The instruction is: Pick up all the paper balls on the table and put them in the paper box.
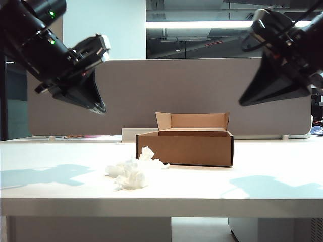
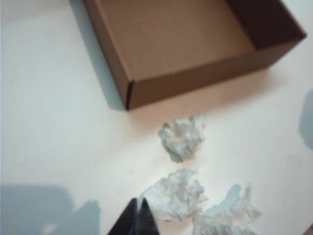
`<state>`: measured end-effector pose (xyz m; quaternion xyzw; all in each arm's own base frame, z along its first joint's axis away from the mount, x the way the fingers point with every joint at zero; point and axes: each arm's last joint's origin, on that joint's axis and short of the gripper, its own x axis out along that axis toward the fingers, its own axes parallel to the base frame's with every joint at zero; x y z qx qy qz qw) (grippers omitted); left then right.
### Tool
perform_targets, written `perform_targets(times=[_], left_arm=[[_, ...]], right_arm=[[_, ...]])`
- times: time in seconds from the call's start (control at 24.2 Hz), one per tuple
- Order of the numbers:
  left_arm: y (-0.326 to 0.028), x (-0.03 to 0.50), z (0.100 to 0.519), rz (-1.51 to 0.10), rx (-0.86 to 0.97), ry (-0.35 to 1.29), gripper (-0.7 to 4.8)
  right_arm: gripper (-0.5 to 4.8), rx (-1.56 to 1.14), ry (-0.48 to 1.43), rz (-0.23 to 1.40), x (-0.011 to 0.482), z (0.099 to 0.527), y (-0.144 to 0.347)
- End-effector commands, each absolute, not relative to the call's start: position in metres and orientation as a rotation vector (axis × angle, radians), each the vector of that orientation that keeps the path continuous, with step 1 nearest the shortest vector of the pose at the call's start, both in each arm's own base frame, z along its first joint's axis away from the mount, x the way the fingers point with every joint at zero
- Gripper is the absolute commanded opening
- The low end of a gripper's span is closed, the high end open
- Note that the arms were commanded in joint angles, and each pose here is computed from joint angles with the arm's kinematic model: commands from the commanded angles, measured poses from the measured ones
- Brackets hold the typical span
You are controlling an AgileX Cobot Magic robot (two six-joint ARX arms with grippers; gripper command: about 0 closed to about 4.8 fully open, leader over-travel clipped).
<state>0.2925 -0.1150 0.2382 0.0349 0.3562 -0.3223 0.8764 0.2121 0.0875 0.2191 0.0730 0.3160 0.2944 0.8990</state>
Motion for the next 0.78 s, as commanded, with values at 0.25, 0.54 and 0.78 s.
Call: perform_targets(times=[0.25,0.54,0.78], left_arm=[[-0.144,0.295,0.224,-0.773,0.168,0.853,0.84],[-0.161,0.294,0.208,-0.817,0.197,0.885,1.89],[-0.169,0.299,0.193,-0.772,0.241,0.896,1.87]], right_arm=[[-0.05,0.115,0.645,0.735,0.204,0.221,0.11],[-0.05,0.114,0.649,0.741,0.203,0.221,0.111],[-0.05,0.114,0.653,0.742,0.203,0.221,0.111]])
